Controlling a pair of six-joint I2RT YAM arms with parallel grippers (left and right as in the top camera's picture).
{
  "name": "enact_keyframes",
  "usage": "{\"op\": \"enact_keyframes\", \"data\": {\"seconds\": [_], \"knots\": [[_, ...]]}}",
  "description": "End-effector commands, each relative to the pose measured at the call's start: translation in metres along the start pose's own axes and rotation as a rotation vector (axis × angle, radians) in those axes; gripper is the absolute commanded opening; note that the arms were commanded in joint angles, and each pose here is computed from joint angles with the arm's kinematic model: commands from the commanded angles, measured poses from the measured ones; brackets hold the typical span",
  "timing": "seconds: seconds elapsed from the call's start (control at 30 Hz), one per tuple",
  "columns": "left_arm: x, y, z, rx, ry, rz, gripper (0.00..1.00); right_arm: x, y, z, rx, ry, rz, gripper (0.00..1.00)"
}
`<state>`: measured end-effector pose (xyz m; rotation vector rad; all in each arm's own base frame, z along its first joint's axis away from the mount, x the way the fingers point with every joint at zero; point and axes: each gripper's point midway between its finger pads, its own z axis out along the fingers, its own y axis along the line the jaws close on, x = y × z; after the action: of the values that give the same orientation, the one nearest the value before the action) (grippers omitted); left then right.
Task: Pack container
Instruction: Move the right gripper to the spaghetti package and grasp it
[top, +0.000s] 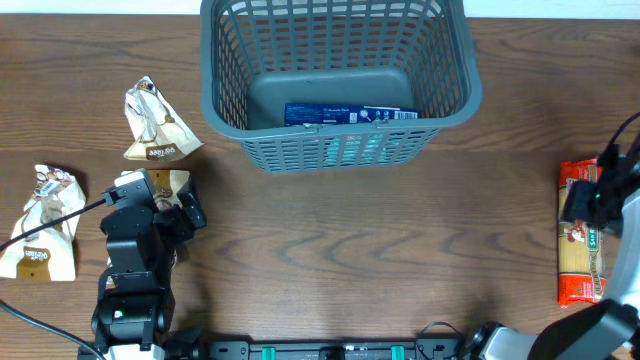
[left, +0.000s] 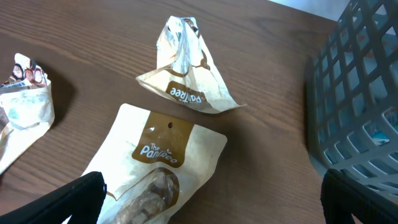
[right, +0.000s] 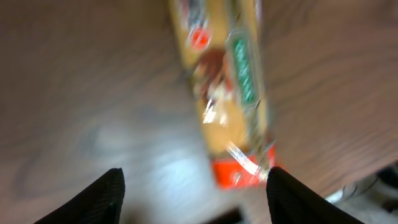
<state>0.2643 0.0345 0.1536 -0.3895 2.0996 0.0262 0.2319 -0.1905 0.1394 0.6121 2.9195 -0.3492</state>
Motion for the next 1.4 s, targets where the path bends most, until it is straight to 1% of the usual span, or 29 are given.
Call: {"op": "enact_keyframes", "data": {"seconds": [0.0, 0.13, 0.27, 0.4, 0.57, 0.63, 0.67, 0.73, 0.8, 0.87, 0.93, 1.37], "knots": [[-0.013, -0.001, -0.004, 0.002, -0.029, -0.012, 0.99, -0.01, -0.002, 0.012, -0.042, -0.025, -0.145, 0.63], [-0.013, -0.001, -0.004, 0.002, -0.029, -0.012, 0.99, -0.018, 0.0, 0.026, -0.071, -0.03, -0.25, 0.62], [-0.013, -0.001, -0.004, 0.002, -0.029, -0.012, 0.99, -0.021, -0.008, 0.046, -0.055, 0.0, -0.293, 0.62], [-0.013, -0.001, -0.004, 0.002, -0.029, -0.012, 0.98, -0.026, -0.021, 0.062, -0.017, 0.016, -0.272, 0.63], [-0.013, -0.001, -0.004, 0.002, -0.029, -0.012, 0.99, -0.025, -0.031, 0.076, -0.012, 0.035, -0.244, 0.63], [-0.013, -0.001, -0.004, 0.002, -0.029, -0.012, 0.99, -0.025, -0.028, 0.08, -0.038, 0.034, -0.238, 0.66], [-0.013, -0.001, -0.004, 0.002, -0.029, -0.012, 0.99, -0.026, -0.024, 0.082, -0.064, 0.029, -0.237, 0.72], [-0.013, -0.001, -0.004, 0.002, -0.029, -0.013, 0.99, -0.026, -0.018, 0.087, -0.099, 0.03, -0.237, 0.74], [-0.013, -0.001, -0.004, 0.002, -0.029, -0.013, 0.99, -0.024, -0.017, 0.093, -0.107, 0.045, -0.237, 0.83], [-0.013, -0.001, -0.004, 0.002, -0.029, -0.013, 0.99, -0.023, -0.017, 0.1, -0.113, 0.057, -0.235, 0.88], [-0.013, -0.001, -0.004, 0.002, -0.029, -0.013, 0.99, -0.022, -0.015, 0.106, -0.128, 0.068, -0.233, 0.99], [-0.013, -0.001, -0.004, 0.002, -0.029, -0.013, 0.99, -0.015, -0.017, 0.147, -0.159, 0.125, -0.206, 0.99]]}}
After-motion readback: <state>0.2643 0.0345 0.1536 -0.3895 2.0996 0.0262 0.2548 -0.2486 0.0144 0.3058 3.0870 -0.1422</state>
